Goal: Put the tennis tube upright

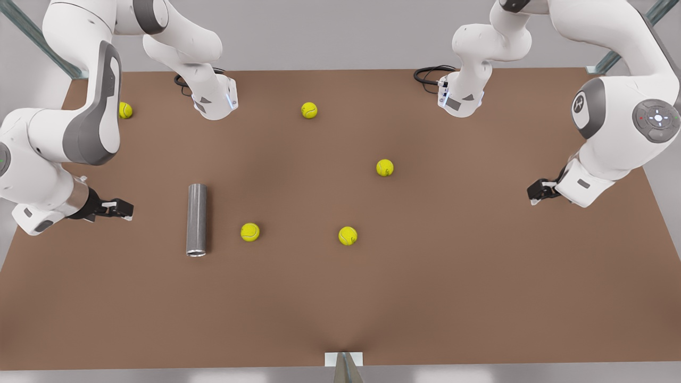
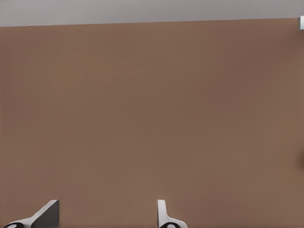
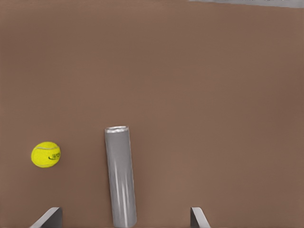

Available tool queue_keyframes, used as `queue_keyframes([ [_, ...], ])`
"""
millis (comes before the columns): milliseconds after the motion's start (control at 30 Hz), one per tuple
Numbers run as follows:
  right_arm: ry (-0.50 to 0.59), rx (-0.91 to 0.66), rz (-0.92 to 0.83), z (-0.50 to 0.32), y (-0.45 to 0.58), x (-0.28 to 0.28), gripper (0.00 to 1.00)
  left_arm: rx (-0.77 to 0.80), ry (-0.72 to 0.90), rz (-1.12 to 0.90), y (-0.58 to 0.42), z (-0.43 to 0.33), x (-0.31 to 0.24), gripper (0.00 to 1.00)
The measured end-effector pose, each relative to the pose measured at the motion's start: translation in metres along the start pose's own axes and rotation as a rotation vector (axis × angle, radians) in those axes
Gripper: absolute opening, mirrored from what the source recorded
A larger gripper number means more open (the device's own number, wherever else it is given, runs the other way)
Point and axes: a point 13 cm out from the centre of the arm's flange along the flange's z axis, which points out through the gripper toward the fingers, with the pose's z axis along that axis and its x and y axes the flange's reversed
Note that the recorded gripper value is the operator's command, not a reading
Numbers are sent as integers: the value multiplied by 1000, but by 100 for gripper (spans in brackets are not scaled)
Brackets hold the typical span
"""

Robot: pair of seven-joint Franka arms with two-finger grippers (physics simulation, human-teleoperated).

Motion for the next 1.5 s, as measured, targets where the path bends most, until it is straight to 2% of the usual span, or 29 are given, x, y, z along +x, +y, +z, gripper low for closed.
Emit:
queue_keyframes([
  [167,37,3,-25,25,11,8,100,0,1,11,-2,2,0,100],
  [400,158,-8,-85,160,38,59,100,-1,6,30,-10,4,2,100],
  [633,88,-127,-25,230,58,48,100,-3,10,31,-8,6,2,100],
  [1100,84,-31,-187,351,55,74,100,-5,20,34,-8,15,-1,100],
  [1367,55,-29,-215,377,59,68,100,-6,18,35,-8,15,-2,100],
  [1400,53,-30,-217,380,60,68,97,-6,18,35,-8,15,-2,100],
  [1500,42,-30,-225,383,62,66,80,-6,18,35,-8,15,-2,100],
])
